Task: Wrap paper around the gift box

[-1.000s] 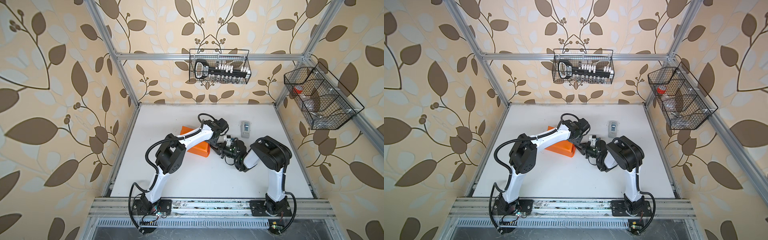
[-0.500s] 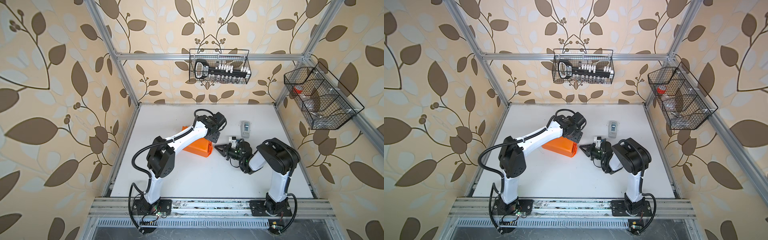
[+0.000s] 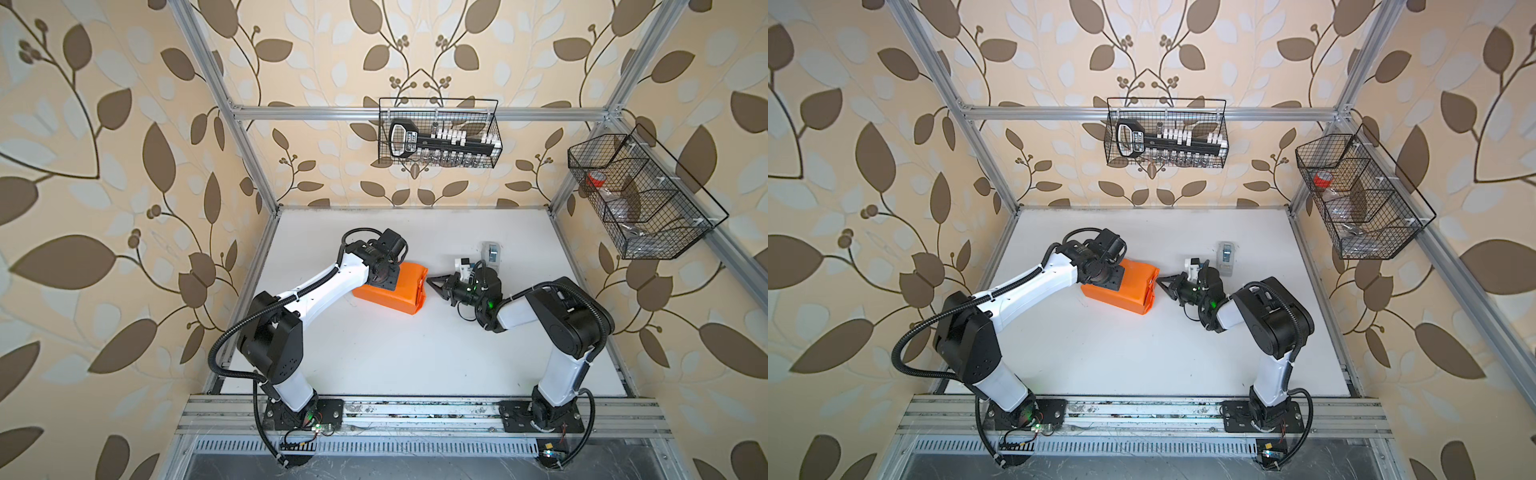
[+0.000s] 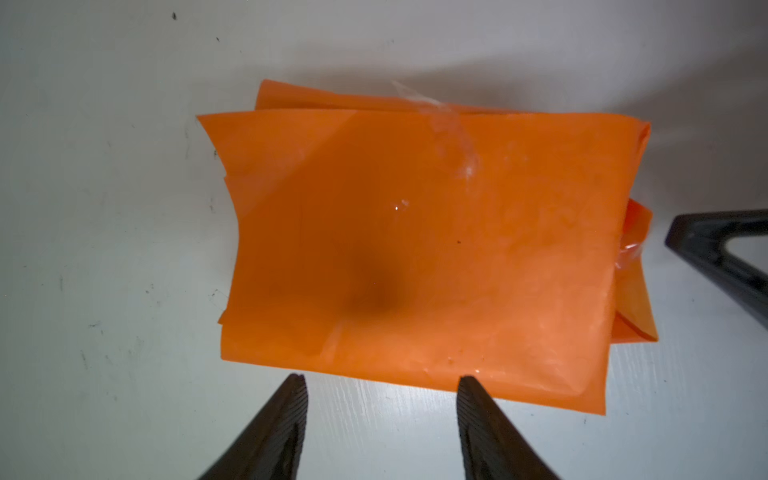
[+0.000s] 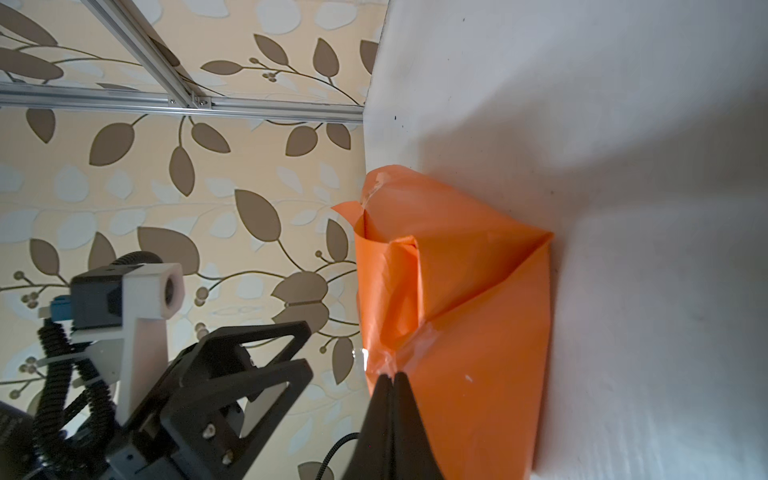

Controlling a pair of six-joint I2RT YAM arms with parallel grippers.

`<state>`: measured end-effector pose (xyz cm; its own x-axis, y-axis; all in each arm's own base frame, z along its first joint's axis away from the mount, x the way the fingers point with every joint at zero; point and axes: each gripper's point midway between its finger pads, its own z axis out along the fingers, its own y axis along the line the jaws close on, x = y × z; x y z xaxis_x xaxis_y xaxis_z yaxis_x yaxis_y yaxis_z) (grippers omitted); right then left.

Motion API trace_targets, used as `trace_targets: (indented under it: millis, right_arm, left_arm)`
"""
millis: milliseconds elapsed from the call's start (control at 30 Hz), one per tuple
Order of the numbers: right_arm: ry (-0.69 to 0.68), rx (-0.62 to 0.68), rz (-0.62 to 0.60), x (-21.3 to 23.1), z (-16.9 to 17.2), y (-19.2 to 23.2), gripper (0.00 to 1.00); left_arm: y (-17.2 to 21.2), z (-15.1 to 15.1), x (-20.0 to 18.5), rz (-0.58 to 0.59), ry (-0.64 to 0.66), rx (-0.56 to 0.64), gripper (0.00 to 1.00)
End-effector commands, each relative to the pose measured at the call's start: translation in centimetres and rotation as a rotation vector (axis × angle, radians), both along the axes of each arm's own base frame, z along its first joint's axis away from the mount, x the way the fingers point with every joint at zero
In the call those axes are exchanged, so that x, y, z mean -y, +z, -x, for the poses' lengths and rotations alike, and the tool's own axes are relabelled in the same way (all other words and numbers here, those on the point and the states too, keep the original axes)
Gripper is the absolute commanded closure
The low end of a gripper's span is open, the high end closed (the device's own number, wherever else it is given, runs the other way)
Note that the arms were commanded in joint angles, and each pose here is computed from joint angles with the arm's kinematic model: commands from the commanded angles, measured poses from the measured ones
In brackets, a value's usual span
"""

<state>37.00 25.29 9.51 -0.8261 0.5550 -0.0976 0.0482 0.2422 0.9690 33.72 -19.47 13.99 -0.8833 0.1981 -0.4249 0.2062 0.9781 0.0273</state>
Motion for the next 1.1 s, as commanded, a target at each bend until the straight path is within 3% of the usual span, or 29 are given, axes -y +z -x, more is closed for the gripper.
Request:
trace_targets:
  millis: [0,567,1067]
  right_arm:
    - [-0.004,0.0,0.036,0.0,-0.7,0.4,1.0]
    - [-0.013,-0.02,0.099,0.2,-1.7,-0.7,1.0]
    - [0.029,-0.012,0.084,-3.3,-2.3,-0.1,1.0]
  left_arm:
    - [0.5,-1.2,1.8,0.086,0.005,0.043,0.41]
    - [-0.5,-2.4,2.8,0.085,-0.009,0.029,0.44]
    - [-1.4,-2.0,3.0,0.096,-0.015,-0.002,0.45]
